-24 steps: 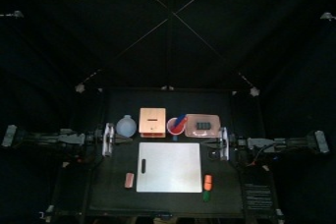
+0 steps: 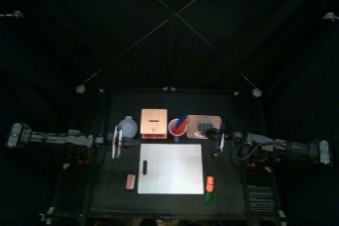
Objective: Place sushi on board then cut the sushi with the knife then place the pieces on the plate
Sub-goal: Place the sushi on the board
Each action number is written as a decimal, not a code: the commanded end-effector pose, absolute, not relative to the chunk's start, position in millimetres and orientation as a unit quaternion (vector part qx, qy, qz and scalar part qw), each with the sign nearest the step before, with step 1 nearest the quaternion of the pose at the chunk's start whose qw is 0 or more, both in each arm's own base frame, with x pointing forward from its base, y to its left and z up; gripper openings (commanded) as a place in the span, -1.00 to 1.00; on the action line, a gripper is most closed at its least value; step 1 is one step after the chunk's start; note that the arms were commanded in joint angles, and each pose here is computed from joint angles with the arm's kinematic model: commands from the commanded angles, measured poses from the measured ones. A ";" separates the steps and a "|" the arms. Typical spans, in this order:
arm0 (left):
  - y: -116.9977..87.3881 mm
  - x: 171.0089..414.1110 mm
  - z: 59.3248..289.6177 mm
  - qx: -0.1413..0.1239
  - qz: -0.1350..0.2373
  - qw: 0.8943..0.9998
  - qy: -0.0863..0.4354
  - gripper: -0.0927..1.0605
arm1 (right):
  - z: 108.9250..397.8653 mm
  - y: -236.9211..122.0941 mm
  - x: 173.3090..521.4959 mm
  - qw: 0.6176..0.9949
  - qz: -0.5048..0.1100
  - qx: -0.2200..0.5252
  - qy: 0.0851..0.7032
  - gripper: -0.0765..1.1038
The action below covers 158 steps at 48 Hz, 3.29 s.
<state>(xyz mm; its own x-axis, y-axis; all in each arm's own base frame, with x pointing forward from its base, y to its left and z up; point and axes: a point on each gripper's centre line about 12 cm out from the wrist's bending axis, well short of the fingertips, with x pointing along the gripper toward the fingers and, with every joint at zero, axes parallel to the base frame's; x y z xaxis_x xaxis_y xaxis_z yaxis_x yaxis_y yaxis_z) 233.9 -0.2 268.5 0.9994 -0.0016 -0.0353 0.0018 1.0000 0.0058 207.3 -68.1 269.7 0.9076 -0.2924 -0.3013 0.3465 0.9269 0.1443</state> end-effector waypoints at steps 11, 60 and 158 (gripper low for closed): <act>-2.0 258.0 266.8 0.005 -0.005 1.000 0.017 -0.87 | 248.3 -111.8 198.5 0.914 -0.241 0.090 0.314 -0.51; 4.1 257.8 261.9 0.003 0.007 1.000 0.023 -0.87 | 176.6 -162.0 220.4 0.841 -0.147 -0.019 0.520 0.57; 15.0 251.7 250.0 0.001 0.029 0.999 0.038 -0.87 | 214.9 -68.9 257.5 0.792 -0.268 0.334 0.435 0.20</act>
